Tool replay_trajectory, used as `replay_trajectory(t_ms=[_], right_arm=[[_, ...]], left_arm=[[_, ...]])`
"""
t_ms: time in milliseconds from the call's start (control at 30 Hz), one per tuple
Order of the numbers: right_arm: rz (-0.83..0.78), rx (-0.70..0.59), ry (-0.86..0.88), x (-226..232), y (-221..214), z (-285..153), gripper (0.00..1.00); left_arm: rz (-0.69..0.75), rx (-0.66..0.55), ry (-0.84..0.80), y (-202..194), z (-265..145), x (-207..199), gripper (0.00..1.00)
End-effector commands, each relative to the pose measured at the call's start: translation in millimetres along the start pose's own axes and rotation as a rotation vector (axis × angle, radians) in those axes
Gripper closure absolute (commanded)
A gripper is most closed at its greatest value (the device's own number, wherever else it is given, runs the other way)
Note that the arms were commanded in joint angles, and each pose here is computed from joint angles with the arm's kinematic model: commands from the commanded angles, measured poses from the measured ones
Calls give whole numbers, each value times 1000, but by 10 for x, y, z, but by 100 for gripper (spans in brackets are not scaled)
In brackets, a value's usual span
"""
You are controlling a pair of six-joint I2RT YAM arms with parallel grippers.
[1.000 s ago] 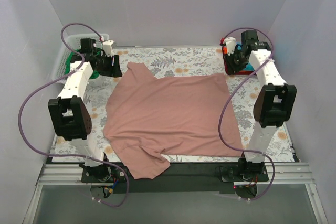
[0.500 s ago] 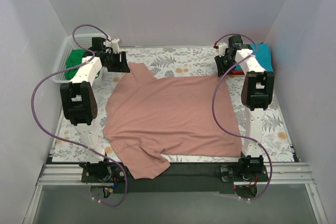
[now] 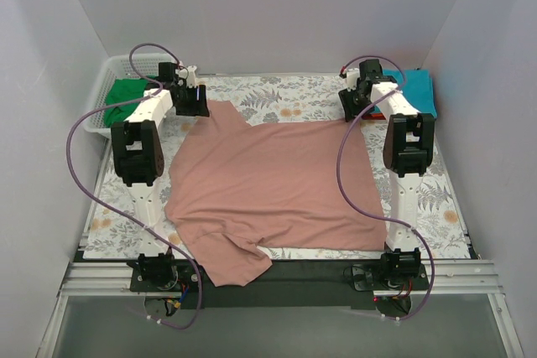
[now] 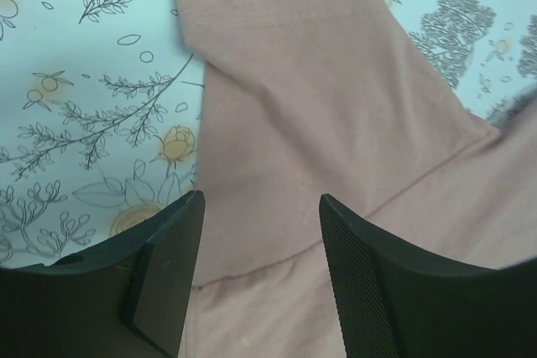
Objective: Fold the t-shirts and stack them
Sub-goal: Fold the tshirt
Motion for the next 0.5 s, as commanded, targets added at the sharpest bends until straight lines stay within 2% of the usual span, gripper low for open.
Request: replay_trajectory(t_ms=[0, 100, 233, 400, 467], right_arm=[[9, -4, -53, -51, -26, -25, 47], [3, 5, -28, -32, -62, 12, 69], [-27, 7, -12, -20, -69, -3, 86], [-39, 3, -17, -39, -53, -11, 99], [-39, -2, -19, -42, -39, -18, 99]], left_arm=[[41, -45, 70, 200, 131, -77, 43], [61, -62, 124, 237, 359, -46, 43], [52, -103, 190, 358, 706, 60, 44], [41, -154, 194, 454, 765, 78, 44], [44, -166, 174, 476, 778, 67, 44]])
Point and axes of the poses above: each gripper's point midway between its finger pads, its own z axis out along the fingers, its own x axis along the line the jaws close on, y = z × x, the point moved 10 cm from there along -z, back along the fingers, and after that the axes turned 2 degrees about z, right-handed, at the moved point
